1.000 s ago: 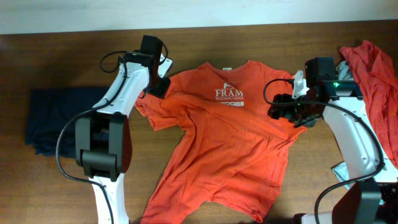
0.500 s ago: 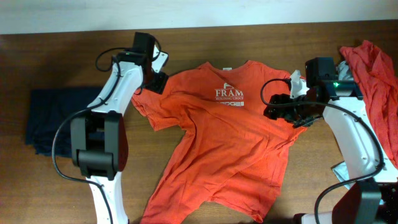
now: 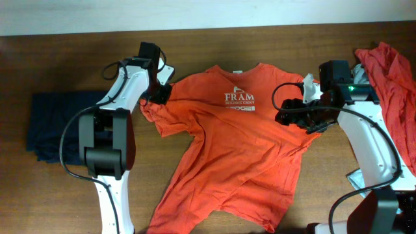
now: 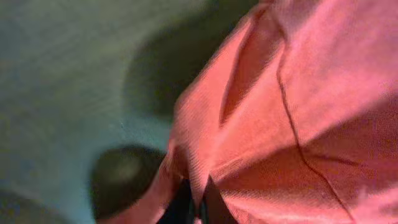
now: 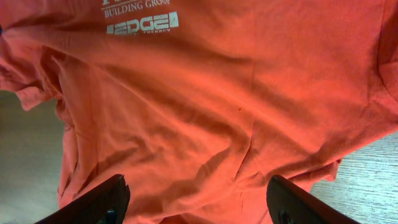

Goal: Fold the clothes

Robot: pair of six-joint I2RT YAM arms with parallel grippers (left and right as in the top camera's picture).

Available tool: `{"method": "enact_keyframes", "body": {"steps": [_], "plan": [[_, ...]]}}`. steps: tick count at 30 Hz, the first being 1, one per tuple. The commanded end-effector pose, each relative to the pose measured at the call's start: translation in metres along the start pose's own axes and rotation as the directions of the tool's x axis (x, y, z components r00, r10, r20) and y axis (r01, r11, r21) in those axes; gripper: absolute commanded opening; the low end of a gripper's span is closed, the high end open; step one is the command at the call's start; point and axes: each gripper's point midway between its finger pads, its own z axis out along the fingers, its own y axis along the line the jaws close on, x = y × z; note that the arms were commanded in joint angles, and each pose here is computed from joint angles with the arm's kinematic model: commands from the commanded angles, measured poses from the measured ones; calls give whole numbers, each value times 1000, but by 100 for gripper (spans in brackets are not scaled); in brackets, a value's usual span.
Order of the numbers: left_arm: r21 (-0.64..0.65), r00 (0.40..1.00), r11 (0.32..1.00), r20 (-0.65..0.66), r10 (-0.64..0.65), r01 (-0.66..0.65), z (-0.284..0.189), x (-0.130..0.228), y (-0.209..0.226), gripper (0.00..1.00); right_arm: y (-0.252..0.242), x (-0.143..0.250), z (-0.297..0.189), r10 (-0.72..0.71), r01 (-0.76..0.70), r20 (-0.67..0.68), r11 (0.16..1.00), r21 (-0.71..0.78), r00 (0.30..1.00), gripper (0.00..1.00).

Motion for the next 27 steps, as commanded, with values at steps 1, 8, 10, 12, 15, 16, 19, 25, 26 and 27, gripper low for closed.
{"method": "enact_keyframes", "body": {"steps": [1,8,10,12,15,16,19,25,26,27], "plan": [[39,992,998,-118,-43,47,17,28,-10,1,6,-4,-7,-18,19,23,1000,-15,1000,76],[-24,955,985,-239,-173,172,-5,59,-9,1,20,6,3,-63,63,-13,998,-18,998,76],[-116,943,971,-239,-230,207,-22,65,4,1,24,15,13,-71,71,-48,998,-1,996,76],[-181,943,958,-210,-260,224,-45,66,15,1,22,27,28,-51,57,-99,996,62,994,76],[-205,950,949,-152,-273,240,-76,62,23,1,7,43,44,32,-2,-152,981,192,988,76],[-210,952,946,-128,-277,247,-87,61,25,1,4,50,49,58,-20,-170,976,217,984,75],[-219,954,938,-74,-290,268,-113,61,31,1,-6,69,62,135,-75,-222,963,260,966,74],[-224,954,929,13,-301,296,-147,59,37,0,-33,101,83,263,-167,-266,928,334,927,53],[-224,954,928,21,-301,297,-150,59,37,1,-40,103,87,284,-187,-254,919,346,925,43],[-224,954,928,24,-300,298,-152,58,37,1,-45,104,90,305,-208,-239,911,357,922,36]]}}
